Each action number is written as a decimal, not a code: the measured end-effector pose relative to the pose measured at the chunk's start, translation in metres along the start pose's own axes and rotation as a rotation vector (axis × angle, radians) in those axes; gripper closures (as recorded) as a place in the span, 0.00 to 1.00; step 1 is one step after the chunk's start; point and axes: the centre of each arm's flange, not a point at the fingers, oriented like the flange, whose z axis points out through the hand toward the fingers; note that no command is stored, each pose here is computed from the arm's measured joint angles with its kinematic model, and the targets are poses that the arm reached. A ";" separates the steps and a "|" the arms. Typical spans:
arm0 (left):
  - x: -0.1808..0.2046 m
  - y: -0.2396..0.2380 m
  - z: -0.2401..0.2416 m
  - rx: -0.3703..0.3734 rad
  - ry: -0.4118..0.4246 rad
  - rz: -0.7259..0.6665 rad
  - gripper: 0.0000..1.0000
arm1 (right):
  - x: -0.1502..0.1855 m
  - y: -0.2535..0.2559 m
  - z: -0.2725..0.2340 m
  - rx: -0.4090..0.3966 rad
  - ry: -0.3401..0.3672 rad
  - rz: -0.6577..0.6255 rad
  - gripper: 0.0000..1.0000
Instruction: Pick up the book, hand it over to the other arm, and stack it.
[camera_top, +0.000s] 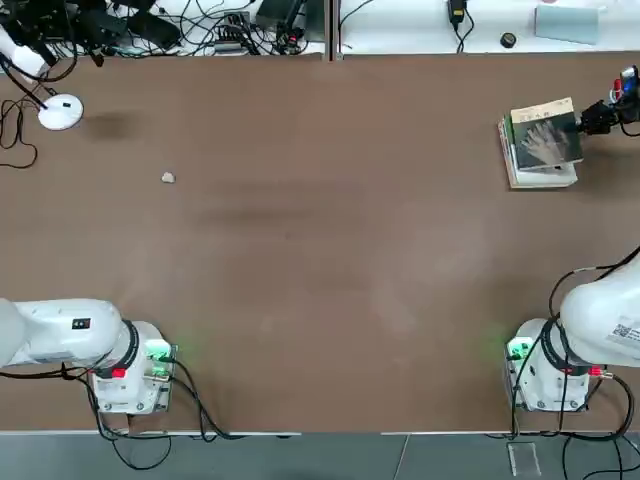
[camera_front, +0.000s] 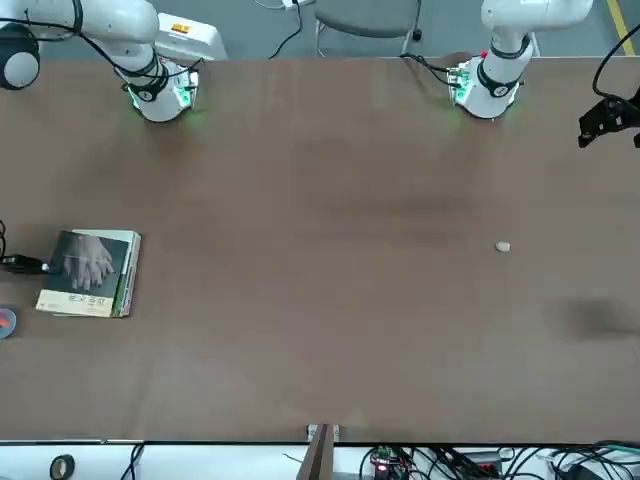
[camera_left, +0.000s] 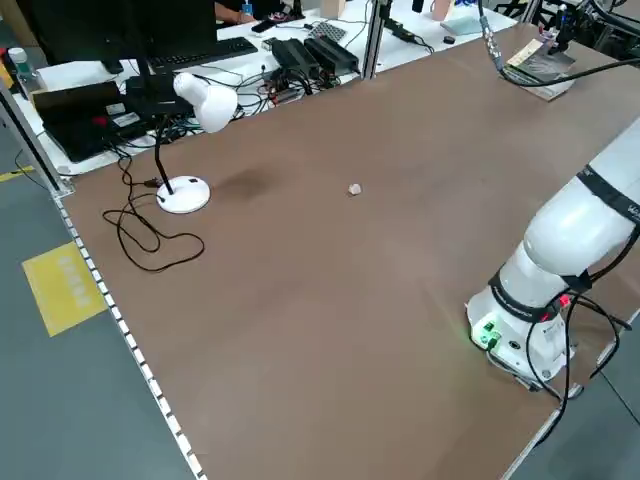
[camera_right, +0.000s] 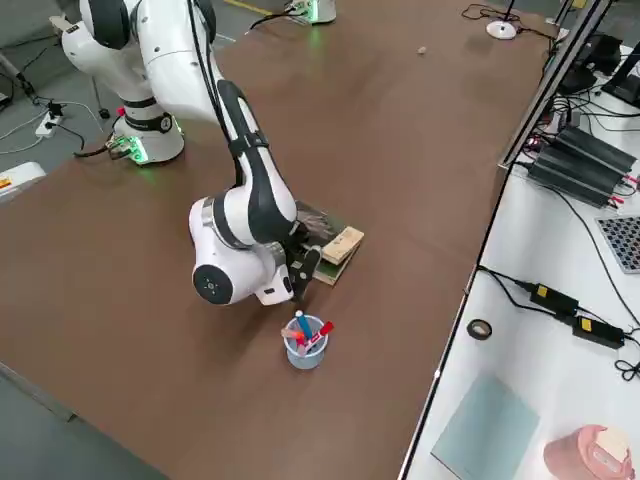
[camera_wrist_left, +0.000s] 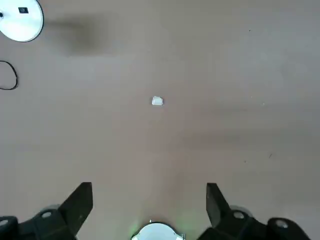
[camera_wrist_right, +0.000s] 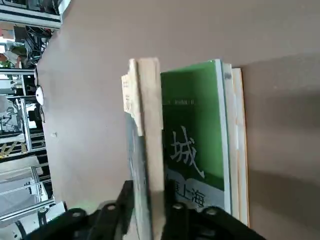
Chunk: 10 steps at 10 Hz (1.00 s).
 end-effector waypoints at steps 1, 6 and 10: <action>0.000 0.000 0.000 0.000 0.000 0.000 0.00 | 0.000 0.000 0.001 0.000 0.000 0.000 0.61; 0.000 0.000 0.000 0.000 0.000 0.000 0.00 | 0.001 0.001 0.002 -0.001 -0.002 -0.001 0.33; 0.000 0.000 0.000 0.000 0.000 0.000 0.00 | 0.001 0.004 0.001 -0.024 0.003 0.000 0.26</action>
